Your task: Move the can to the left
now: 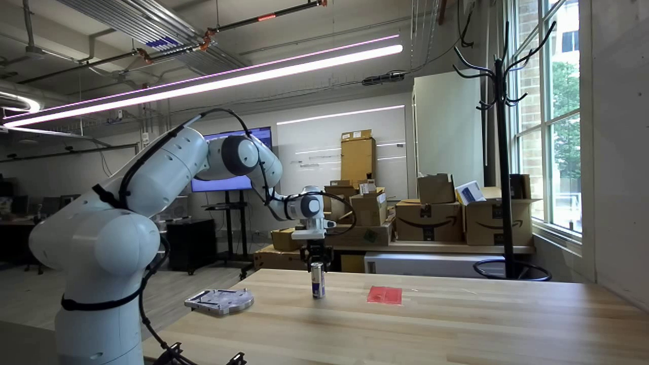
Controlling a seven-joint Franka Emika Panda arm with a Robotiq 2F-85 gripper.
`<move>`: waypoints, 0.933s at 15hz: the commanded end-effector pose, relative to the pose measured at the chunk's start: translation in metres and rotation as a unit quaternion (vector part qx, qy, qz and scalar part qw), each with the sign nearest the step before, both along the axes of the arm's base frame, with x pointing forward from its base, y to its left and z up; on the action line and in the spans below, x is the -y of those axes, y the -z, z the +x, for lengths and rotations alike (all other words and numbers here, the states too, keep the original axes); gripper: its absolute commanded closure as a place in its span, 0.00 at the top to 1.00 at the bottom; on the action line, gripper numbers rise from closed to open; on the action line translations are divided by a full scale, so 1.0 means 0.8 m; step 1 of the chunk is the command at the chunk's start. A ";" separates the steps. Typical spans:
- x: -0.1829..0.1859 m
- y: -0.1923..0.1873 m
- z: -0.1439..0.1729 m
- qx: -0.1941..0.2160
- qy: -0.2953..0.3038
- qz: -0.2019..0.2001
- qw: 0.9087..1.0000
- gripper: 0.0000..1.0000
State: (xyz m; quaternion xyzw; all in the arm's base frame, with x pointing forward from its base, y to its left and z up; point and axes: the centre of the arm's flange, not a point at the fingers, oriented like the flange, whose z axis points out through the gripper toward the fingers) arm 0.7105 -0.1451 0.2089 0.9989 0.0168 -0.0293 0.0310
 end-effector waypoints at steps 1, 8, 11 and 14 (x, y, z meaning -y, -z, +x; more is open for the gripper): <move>0.008 -0.006 0.009 0.000 -0.008 0.013 1.000 0.49; 0.009 -0.056 -0.026 0.014 -0.011 0.018 1.000 0.34; -0.001 -0.116 -0.058 0.033 -0.017 0.016 0.999 0.34; -0.022 -0.175 -0.081 0.051 -0.038 0.011 0.998 0.34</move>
